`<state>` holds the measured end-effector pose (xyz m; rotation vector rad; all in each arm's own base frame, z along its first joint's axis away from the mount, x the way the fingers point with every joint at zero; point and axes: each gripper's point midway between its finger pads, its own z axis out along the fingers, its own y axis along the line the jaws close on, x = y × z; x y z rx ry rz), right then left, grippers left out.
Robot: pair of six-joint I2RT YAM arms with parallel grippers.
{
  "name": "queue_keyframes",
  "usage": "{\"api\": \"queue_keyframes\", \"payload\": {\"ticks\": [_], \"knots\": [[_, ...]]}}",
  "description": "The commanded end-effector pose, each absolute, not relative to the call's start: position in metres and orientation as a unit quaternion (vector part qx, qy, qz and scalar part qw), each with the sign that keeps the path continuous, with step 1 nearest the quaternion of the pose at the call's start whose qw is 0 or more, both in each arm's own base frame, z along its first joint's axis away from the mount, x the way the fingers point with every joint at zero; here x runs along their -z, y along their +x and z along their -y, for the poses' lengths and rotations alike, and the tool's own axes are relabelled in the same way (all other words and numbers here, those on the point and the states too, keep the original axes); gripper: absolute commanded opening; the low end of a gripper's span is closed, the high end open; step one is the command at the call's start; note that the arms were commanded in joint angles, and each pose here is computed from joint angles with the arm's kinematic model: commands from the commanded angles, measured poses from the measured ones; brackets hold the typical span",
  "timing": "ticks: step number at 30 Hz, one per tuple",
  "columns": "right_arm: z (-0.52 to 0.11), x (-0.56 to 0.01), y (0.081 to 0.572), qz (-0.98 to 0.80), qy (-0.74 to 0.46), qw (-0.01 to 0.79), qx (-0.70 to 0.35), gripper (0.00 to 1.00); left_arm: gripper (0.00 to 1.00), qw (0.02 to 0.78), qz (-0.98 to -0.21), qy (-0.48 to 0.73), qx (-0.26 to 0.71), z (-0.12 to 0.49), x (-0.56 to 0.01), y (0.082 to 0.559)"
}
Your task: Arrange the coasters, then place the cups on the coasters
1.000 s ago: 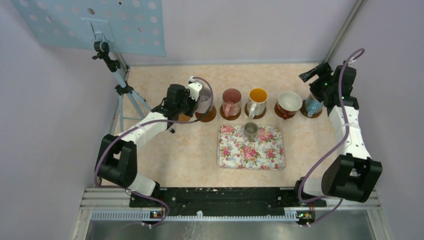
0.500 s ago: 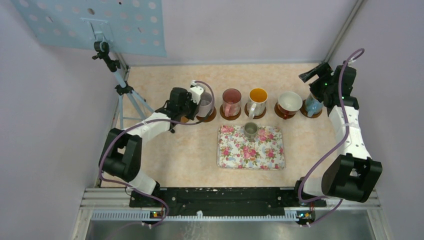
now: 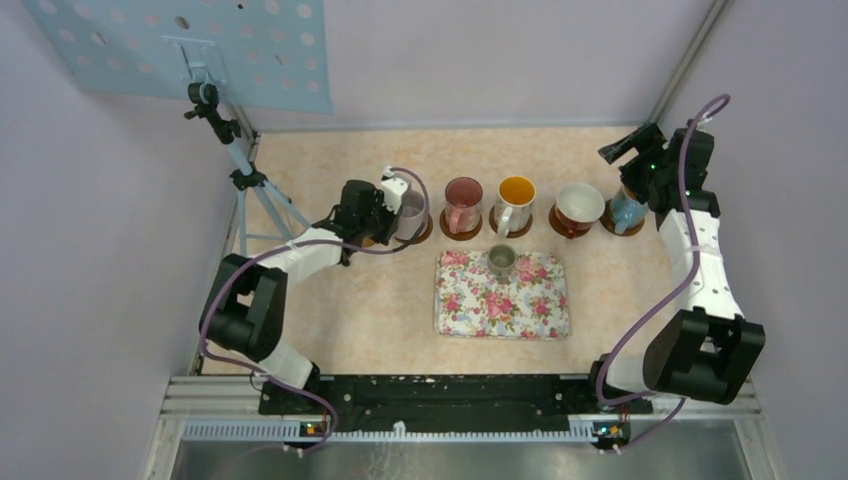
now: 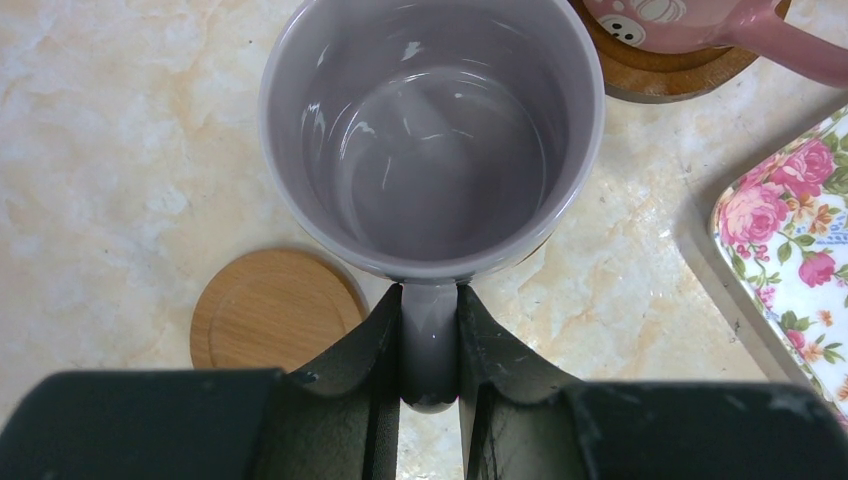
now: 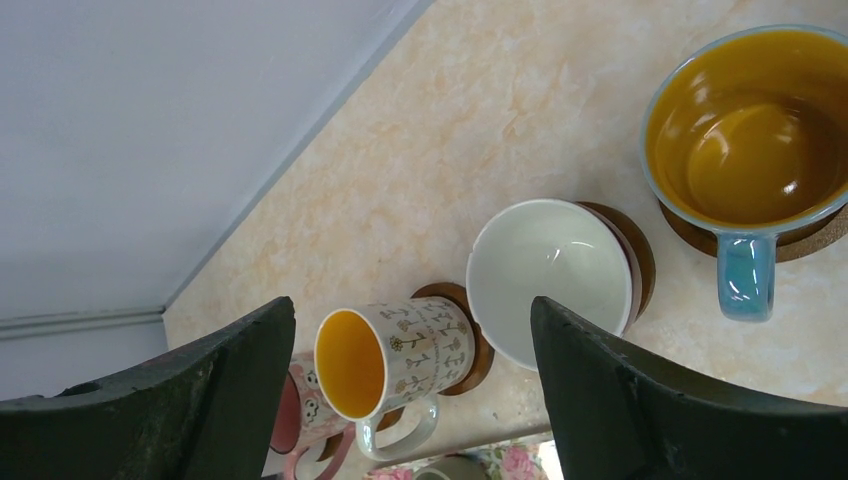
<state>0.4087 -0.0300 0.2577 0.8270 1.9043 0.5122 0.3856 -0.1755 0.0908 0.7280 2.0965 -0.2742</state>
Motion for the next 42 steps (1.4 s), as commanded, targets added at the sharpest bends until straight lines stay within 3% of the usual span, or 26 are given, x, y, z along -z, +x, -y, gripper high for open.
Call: {"api": "queue_keyframes", "payload": {"ticks": [1, 12, 24, 29, 42], "knots": [[0.037, -0.282, 0.416, -0.768, 0.33, 0.509, -0.207, 0.86, 0.0, 0.505, -0.802, 0.292, 0.125, 0.192, -0.121, 0.411], [0.037, -0.282, 0.417, -0.768, 0.329, 0.51, -0.204, 0.86, 0.09, 0.488, -0.812, 0.293, 0.13, 0.192, -0.11, 0.405], [0.035, -0.28, 0.419, -0.768, 0.329, 0.509, -0.208, 0.86, 0.36, 0.478, -0.817, 0.296, 0.127, 0.187, -0.112, 0.393], [0.034, -0.279, 0.42, -0.768, 0.329, 0.508, -0.211, 0.86, 0.43, 0.475, -0.818, 0.298, 0.128, 0.186, -0.115, 0.389], [0.031, -0.277, 0.418, -0.766, 0.33, 0.507, -0.219, 0.86, 0.44, 0.458, -0.817, 0.319, 0.147, 0.197, -0.114, 0.364]]}}
